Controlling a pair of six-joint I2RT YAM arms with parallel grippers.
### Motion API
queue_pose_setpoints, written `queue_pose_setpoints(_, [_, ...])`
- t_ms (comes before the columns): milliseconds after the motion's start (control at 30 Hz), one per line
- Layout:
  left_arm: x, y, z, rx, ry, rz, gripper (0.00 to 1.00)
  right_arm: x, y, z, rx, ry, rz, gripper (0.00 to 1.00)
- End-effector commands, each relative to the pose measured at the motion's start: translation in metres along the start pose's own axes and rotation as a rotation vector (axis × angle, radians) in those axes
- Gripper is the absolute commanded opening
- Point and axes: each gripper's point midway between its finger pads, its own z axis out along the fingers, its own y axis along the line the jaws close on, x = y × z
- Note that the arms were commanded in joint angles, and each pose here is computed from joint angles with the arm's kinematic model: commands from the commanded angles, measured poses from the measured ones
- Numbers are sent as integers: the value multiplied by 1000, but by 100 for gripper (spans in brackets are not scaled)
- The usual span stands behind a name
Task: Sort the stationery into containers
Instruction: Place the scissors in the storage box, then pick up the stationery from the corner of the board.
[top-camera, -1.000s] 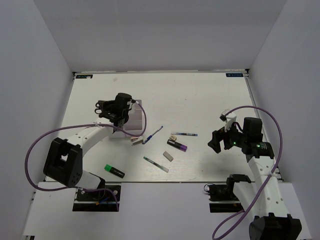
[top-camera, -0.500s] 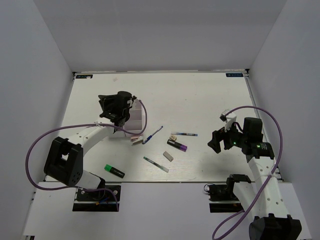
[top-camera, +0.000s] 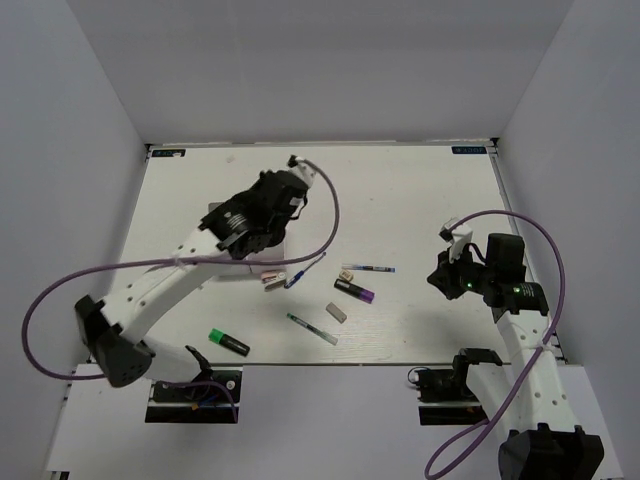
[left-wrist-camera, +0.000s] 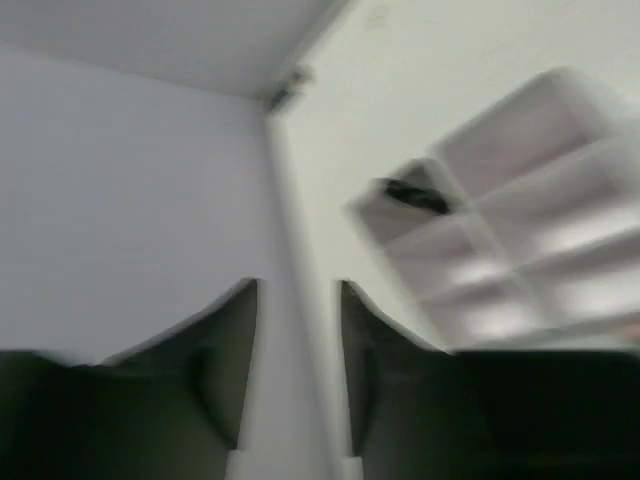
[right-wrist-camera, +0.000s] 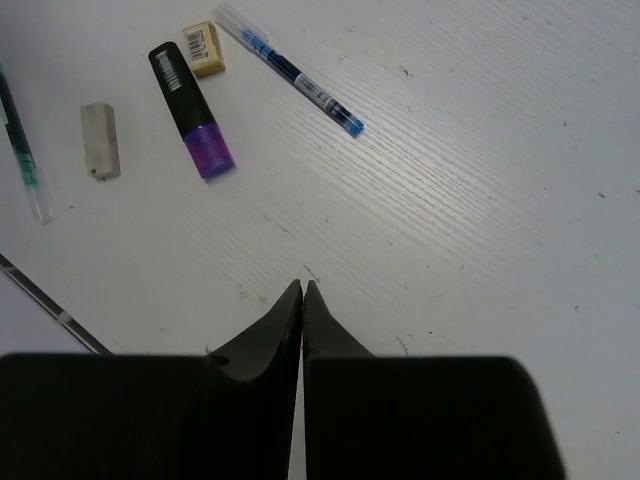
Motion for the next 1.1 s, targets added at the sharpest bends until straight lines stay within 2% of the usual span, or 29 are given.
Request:
queue_pose_setpoints(0, [94,-60,-74,325,289,-471,7,-14,6,-4,-38,-19,-9,0])
queue_pose_setpoints(33, [93,-78,-80,397,285,-543,0,-13,5,-2,-41,-14,-1,1])
queue_pose_setpoints(67, [109,-98,-93,490,275,-600,0,-11,6,-1,-47,-2,10,30])
queue_pose_setpoints(100, [124,-124,-98,508,355,-715,8,-12,6,-1,-51,-2,9,64])
queue_pose_setpoints(133, [120,-133,-96,518,332,-802,26,-11,7,1,-65,13,16,90])
queue_pose_setpoints(167, [138,-147,-100,542,345,-829,47,-9,8,2,-76,31,30,90])
queue_pose_setpoints(200, [152,-157,-102,516,386,-956,55,-6,8,3,-83,50,43,90])
queue_pose_setpoints(233, [157,-163,-103,485,427,-1080,57,-11,7,1,-81,44,35,86])
queue_pose_setpoints(267, [170,-172,-104,465,456,-1169,60,-10,7,3,-88,53,39,61])
queue_pose_setpoints(300, [187,-181,-106,443,492,-1204,61,-9,8,3,-90,55,47,45])
queue_pose_setpoints(333, [187,-184,-106,425,509,-1331,61,-11,8,4,-93,48,46,35])
queue_pose_setpoints(367, [199,-196,-103,402,529,-1339,63,-10,7,5,-88,48,54,32])
queue_pose_setpoints(433, [213,-208,-100,356,573,-1401,64,-10,13,7,-105,57,41,35])
queue_pose_setpoints(467, [217,-214,-98,339,587,-1414,64,-10,11,9,-99,60,43,40])
queue_pose_setpoints(600, [228,-223,-88,238,629,-1490,76,-7,8,11,-81,77,42,45])
queue_pose_setpoints(867, [235,-246,-75,108,730,-1638,69,-3,6,12,-63,86,32,47])
queue_pose_setpoints(1033, [246,-250,-72,29,770,-1671,69,-6,4,10,-48,72,17,48])
queue_pose_setpoints(1067, [249,-252,-72,9,786,-1675,66,-5,5,10,-53,72,14,48])
